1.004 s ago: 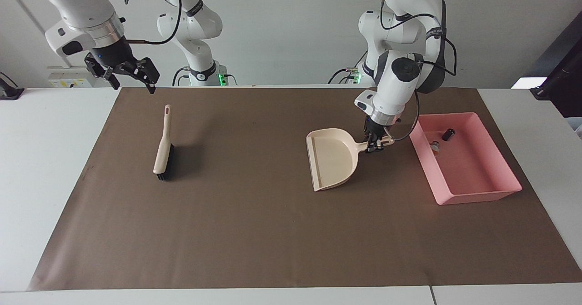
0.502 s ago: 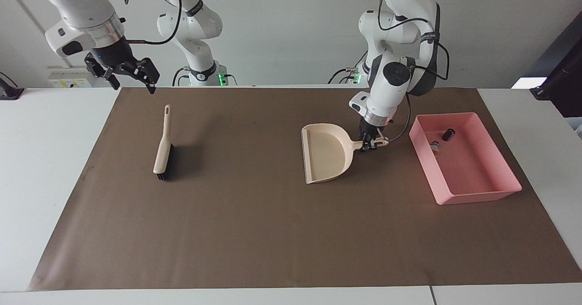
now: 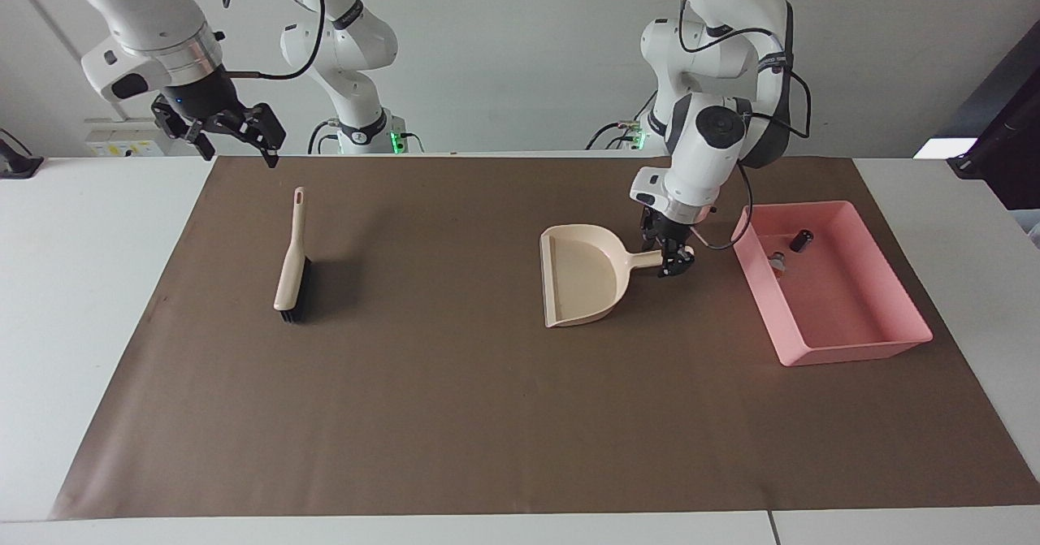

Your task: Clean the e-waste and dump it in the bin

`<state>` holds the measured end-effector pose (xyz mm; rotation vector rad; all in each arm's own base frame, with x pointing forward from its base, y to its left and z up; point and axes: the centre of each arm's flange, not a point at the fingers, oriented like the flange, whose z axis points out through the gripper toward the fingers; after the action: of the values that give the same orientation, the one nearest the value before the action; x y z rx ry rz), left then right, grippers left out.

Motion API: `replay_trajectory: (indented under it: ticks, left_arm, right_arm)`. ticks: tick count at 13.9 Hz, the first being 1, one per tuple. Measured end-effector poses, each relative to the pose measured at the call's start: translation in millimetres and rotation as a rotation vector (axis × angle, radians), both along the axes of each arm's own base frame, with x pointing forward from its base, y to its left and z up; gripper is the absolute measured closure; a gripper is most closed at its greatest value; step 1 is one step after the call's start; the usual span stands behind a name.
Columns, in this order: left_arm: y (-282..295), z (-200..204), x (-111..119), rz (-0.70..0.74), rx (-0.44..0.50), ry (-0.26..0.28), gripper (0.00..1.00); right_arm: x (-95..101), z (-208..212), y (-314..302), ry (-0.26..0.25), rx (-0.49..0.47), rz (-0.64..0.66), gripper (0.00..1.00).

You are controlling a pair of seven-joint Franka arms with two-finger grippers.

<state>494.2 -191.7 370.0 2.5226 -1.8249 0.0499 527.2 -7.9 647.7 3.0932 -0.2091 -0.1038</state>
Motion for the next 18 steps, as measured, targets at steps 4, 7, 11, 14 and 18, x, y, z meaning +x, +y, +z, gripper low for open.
replay_trajectory:
  ticks: [4,7,11,14,18]
  left_arm:
    - [17.6,17.8,17.6,0.305,-0.02,-0.023,0.28]
    - [45.4,42.6,32.7,0.456,-0.002,0.026,0.28]
    - [102.0,92.2,51.3,0.646,0.023,0.092,0.18]
    - [158.8,111.6,55.9,0.8,0.038,0.136,0.01]
    - [194.8,159.0,54.4,0.959,0.062,0.154,0.01]
  right_arm:
    - [-0.1,-0.5,0.6,0.001,0.007,-0.001,0.0]
    - [-0.2,-0.7,-2.5,0.002,0.007,-0.007,0.0]
    - [-0.2,-1.3,-5.8,0.003,0.007,-0.014,0.0]
    - [-0.5,-1.3,-13.7,0.003,0.006,-0.03,0.0]
    - [-0.5,-1.7,-12.5,0.004,0.006,-0.028,0.0]
